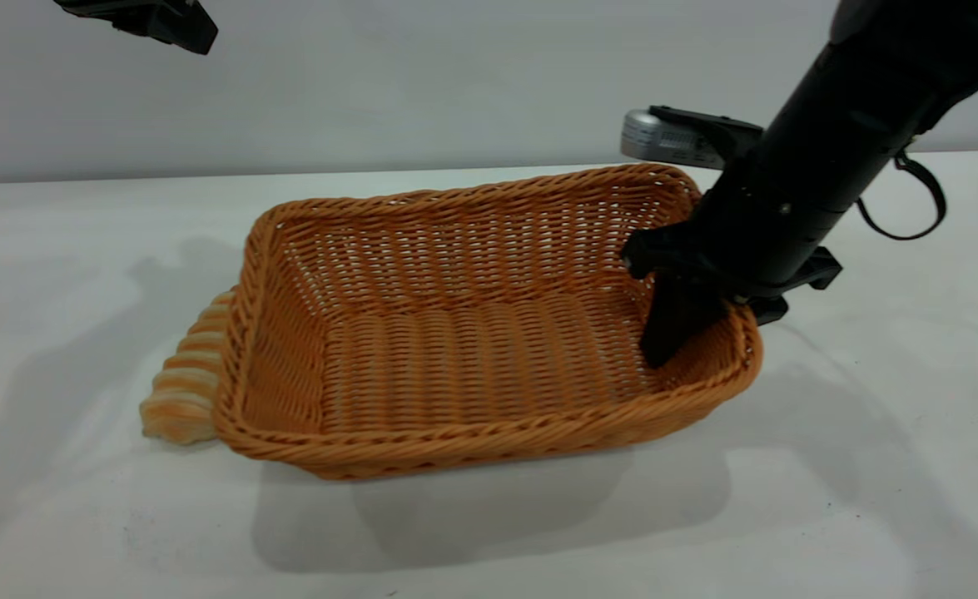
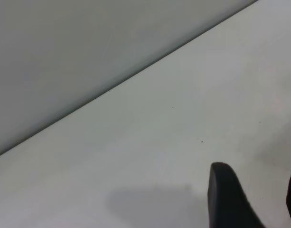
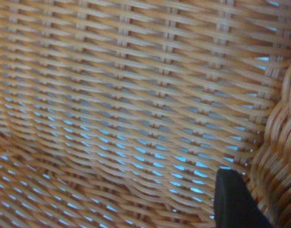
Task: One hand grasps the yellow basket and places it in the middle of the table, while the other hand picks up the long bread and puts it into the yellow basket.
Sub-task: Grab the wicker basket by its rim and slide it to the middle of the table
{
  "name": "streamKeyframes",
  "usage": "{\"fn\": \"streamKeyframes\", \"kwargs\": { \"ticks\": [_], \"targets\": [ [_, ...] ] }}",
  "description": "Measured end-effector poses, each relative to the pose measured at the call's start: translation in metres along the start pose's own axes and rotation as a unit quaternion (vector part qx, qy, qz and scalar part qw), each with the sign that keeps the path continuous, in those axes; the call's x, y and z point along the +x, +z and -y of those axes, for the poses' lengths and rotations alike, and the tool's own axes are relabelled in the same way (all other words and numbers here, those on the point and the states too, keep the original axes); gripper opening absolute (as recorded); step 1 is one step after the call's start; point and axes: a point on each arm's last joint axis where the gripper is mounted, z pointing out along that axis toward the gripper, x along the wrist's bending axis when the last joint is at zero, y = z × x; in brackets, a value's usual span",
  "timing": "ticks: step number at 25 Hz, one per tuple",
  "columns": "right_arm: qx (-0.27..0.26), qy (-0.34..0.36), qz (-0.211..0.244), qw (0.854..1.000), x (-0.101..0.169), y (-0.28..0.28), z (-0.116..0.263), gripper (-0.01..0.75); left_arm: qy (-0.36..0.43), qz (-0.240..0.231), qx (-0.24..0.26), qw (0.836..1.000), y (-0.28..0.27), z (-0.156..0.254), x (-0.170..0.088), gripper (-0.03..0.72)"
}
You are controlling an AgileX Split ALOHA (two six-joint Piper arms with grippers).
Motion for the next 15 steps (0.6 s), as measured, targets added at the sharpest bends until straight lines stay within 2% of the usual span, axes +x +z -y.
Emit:
{"fn": "streamKeyframes", "kwargs": {
  "ticks": [11, 15],
  "targets": [
    [0.024, 0.053, -0.013, 0.998, 0.002, 0.036, 0.003, 0.212, 0.0, 0.002, 0.001, 1.0, 0.0, 0.0, 0.0, 0.378],
    [0.02, 0.046, -0.016, 0.999, 0.004, 0.039, 0.002, 0.212, 0.0, 0.003, 0.002, 1.0, 0.0, 0.0, -0.001, 0.378]
  ]
}}
